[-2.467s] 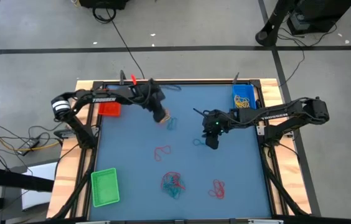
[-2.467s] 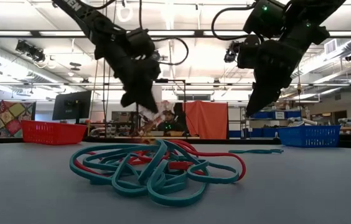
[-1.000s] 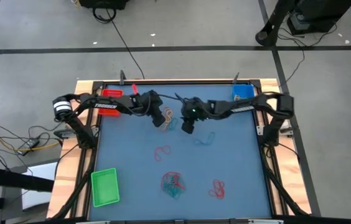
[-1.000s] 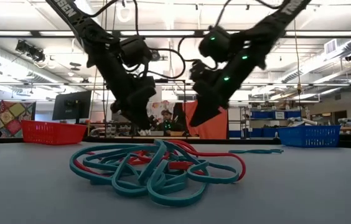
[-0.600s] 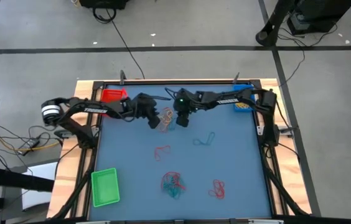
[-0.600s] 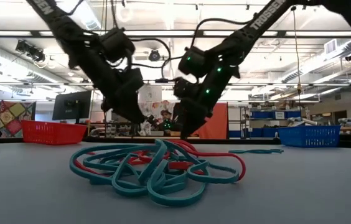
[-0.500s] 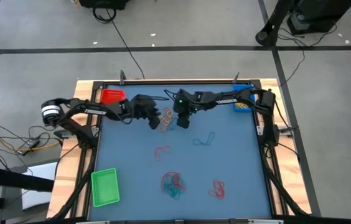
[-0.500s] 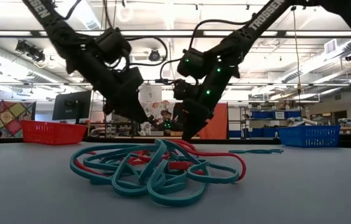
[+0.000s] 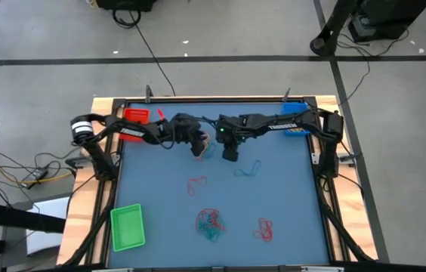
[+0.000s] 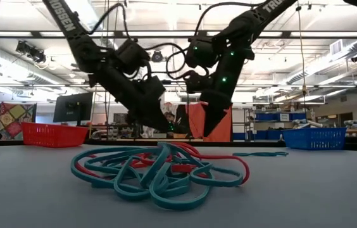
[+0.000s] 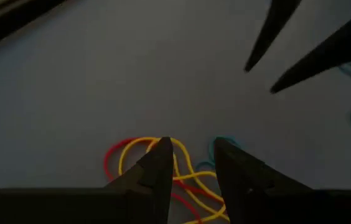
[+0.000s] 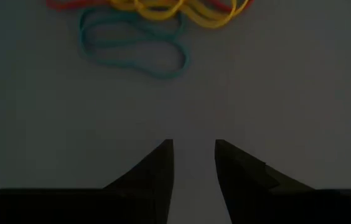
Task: Sort rubber bands into baskets
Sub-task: Put the yellow rubber band into the blue basket
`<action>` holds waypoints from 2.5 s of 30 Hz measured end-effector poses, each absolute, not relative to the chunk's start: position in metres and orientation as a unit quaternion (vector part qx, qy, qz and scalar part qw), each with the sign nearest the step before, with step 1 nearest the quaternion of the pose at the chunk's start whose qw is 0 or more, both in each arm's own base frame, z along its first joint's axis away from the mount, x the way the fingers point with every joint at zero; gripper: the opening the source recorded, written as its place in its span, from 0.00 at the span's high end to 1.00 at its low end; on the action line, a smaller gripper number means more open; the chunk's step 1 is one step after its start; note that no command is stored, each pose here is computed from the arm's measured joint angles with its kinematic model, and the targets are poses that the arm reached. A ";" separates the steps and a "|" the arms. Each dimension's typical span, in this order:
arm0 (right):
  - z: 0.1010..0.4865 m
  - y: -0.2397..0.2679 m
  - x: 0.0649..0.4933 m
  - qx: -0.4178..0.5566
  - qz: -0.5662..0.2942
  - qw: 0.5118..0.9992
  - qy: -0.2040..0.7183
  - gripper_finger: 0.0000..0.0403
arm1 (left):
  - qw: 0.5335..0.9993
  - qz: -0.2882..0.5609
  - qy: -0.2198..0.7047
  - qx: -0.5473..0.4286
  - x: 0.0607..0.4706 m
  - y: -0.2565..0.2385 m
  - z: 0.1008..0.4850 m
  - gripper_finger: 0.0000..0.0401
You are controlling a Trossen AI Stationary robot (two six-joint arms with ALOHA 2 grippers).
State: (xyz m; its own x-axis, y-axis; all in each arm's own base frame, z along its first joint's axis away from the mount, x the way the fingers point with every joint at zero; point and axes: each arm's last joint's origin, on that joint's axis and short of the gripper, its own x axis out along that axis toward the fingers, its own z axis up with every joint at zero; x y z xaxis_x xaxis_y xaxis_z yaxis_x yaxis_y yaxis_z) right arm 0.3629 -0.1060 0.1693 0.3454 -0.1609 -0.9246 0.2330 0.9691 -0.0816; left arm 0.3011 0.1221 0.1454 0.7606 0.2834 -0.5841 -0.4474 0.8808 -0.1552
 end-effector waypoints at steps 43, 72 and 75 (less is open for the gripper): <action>0.151 -0.040 0.312 0.060 -0.190 0.930 0.309 0.68 | 0.973 0.078 0.202 -0.086 0.352 0.093 0.180 0.99; 0.162 -0.032 0.313 -0.004 -0.245 0.929 0.276 0.98 | 0.973 0.044 0.199 -0.107 0.356 0.081 0.181 0.98; 0.164 -0.028 0.308 -0.017 -0.267 0.918 0.292 0.99 | 0.973 0.046 0.197 -0.106 0.354 0.084 0.183 0.92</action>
State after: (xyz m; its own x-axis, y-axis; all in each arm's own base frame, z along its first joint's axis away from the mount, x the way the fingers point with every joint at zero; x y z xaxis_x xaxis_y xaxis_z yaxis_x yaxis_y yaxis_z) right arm 0.3079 -0.0278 0.1639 0.6867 -0.4999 -0.5278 0.4799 0.8571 -0.1875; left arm 0.3538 0.0837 0.1833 0.9179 0.0467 -0.3940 -0.1306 0.9733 -0.1889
